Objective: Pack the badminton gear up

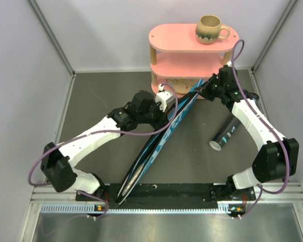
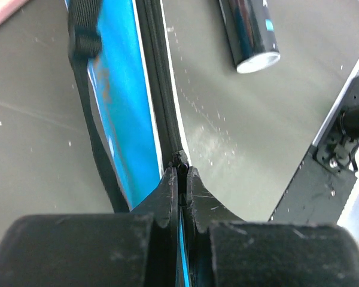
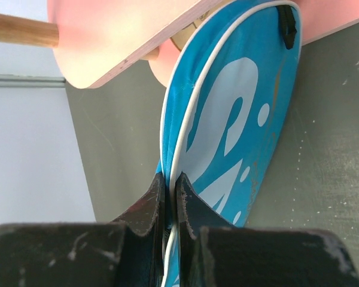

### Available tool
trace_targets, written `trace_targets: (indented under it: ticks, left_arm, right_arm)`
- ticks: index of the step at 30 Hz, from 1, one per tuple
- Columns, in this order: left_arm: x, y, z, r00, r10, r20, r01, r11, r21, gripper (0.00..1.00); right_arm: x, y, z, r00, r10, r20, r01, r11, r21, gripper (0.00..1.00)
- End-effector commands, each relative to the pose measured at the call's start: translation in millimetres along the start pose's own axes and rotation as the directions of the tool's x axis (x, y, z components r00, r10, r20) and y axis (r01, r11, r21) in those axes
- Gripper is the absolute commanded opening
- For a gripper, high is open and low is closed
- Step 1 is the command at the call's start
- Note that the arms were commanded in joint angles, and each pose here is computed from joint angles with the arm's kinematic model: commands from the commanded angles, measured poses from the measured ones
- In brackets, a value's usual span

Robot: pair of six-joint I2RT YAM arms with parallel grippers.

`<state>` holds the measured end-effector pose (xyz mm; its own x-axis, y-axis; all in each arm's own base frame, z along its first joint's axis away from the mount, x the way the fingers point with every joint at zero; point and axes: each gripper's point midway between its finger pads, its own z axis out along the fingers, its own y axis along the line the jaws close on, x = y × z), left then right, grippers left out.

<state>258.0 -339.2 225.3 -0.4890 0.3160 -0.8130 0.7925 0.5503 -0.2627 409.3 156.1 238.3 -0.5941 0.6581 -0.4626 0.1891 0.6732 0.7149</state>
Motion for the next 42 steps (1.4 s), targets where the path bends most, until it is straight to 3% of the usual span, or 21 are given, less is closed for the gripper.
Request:
trace_targets:
  ticks: [1, 4, 7, 11, 14, 17, 24, 26, 27, 28, 30, 37, 42]
  left_arm:
    - [27, -27, -41, 1.0, -0.018, -0.01, 0.018, 0.998, 0.066, 0.0]
    - [50, -18, -53, 1.0, -0.018, -0.023, 0.018, 1.0, 0.017, 0.0]
    - [48, -26, -56, 0.999, -0.034, -0.01, 0.034, 0.998, 0.051, 0.0]
    - [26, -34, -54, 0.998, -0.042, 0.044, 0.038, 0.995, 0.087, 0.0]
    - [18, -34, -51, 0.998, -0.034, 0.052, 0.029, 0.995, 0.091, 0.0]
    - [15, -37, -47, 0.998, -0.037, 0.048, 0.031, 0.994, 0.109, 0.0]
    - [18, -42, -44, 0.998, -0.047, 0.046, 0.041, 0.992, 0.12, 0.0]
    - [23, -41, -44, 0.998, -0.044, 0.041, 0.039, 0.993, 0.112, 0.0]
    - [26, -41, -45, 0.998, -0.044, 0.038, 0.04, 0.994, 0.105, 0.0]
    - [31, -40, -46, 0.999, -0.045, 0.027, 0.042, 0.994, 0.098, 0.0]
    - [39, -37, -51, 0.999, -0.038, 0.016, 0.037, 0.997, 0.072, 0.0]
    - [82, -34, -62, 0.997, -0.036, -0.061, 0.038, 0.999, 0.031, 0.0]
    - [104, -33, -79, 0.996, -0.057, -0.064, 0.057, 0.998, 0.009, 0.0]
  right_arm:
    - [-76, -21, -1, 0.965, 0.036, 0.261, -0.056, 0.996, 0.071, 0.0]
    - [-82, -16, 0, 0.968, -0.045, 0.245, 0.026, 0.997, 0.078, 0.0]
    - [-50, -9, 4, 0.98, -0.161, 0.114, 0.157, 0.987, 0.045, 0.0]
    - [5, -14, -17, 0.976, -0.218, 0.022, 0.216, 0.975, 0.052, 0.58]
    - [48, -12, -38, 0.981, -0.187, -0.055, 0.187, 0.982, 0.007, 0.66]
    - [98, -7, -48, 0.977, -0.164, -0.138, 0.164, 0.986, -0.007, 0.66]
    - [172, 8, -40, 0.961, -0.134, -0.242, 0.139, 0.99, 0.005, 0.57]
    - [175, 13, -37, 0.97, -0.069, -0.234, 0.071, 0.998, 0.0, 0.44]
    - [171, 15, -39, 0.976, -0.044, -0.212, 0.044, 0.999, -0.003, 0.34]
    - [168, 11, -40, 0.982, -0.018, -0.189, 0.02, 1.0, 0.008, 0.17]
    - [140, 13, -52, 0.997, 0.033, -0.067, -0.033, 0.999, 0.005, 0.0]
    - [60, -17, -74, 0.971, 0.181, 0.155, -0.189, 0.981, 0.039, 0.0]
    - [19, -32, -69, 0.971, 0.193, 0.14, -0.198, 0.98, 0.028, 0.0]
